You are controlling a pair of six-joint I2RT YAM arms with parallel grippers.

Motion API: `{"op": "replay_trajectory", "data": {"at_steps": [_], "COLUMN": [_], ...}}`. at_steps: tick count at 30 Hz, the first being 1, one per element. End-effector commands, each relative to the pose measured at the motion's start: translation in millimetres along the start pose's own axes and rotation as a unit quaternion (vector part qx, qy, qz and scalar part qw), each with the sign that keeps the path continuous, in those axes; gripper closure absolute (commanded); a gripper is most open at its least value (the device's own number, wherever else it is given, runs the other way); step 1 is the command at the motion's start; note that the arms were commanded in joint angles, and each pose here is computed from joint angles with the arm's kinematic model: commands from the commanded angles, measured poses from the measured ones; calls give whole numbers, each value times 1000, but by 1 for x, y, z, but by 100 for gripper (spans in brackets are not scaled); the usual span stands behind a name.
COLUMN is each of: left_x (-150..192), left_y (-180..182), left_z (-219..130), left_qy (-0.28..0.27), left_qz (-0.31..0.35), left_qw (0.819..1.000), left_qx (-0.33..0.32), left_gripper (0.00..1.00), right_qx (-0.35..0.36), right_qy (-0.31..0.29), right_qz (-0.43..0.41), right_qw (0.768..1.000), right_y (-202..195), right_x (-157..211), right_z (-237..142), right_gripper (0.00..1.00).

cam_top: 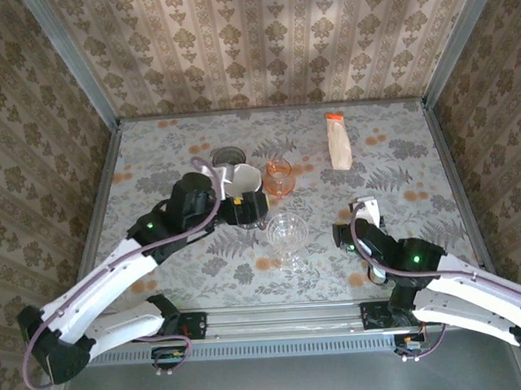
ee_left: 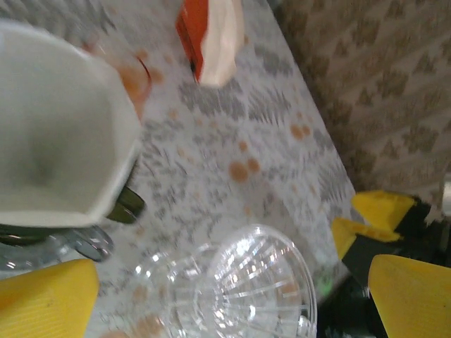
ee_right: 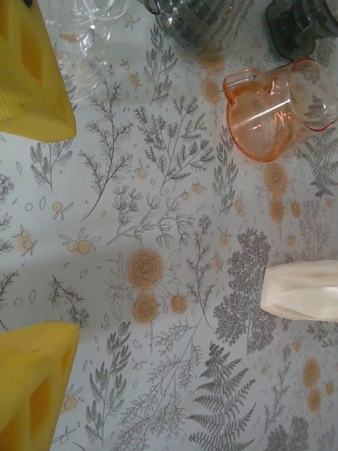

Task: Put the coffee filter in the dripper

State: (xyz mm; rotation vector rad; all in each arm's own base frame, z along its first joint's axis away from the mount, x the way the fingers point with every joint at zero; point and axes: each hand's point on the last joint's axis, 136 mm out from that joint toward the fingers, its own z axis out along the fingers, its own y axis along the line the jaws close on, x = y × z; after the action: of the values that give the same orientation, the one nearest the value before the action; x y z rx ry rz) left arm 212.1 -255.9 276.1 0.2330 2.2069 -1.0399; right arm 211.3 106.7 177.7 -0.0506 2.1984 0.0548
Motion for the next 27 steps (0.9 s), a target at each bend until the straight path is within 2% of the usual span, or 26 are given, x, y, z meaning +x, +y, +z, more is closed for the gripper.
{"op": "replay_trajectory", "data": {"at_steps": [1, 6, 12, 20, 27], "left_x": [-24, -29, -28, -20, -10], "left_y": [22, 53, 65, 69, 81], "left_z": [-17, -27, -32, -33, -28], "left_qy": [-74, -106, -116, -112, -105], "left_qz": [-23, -77, -59, -16, -19], "left_qw": [997, 991, 992, 994, 994], "left_qx": [-12, 12, 5, -2, -15], "left_gripper": [0, 0, 0, 5, 0], "right_qx": [-17, -3, 33, 59, 76], "right_qy": [-10, -9, 13, 82, 105], "right_qz": [23, 68, 114, 114, 112], "right_qw": [1000, 998, 993, 988, 985], "right_y": [10, -2, -33, -48, -46], "right_x": [-34, -84, -127, -143, -153], "right_z": [2, 24, 78, 163, 217], "right_gripper": [34, 39, 49, 64, 67]}}
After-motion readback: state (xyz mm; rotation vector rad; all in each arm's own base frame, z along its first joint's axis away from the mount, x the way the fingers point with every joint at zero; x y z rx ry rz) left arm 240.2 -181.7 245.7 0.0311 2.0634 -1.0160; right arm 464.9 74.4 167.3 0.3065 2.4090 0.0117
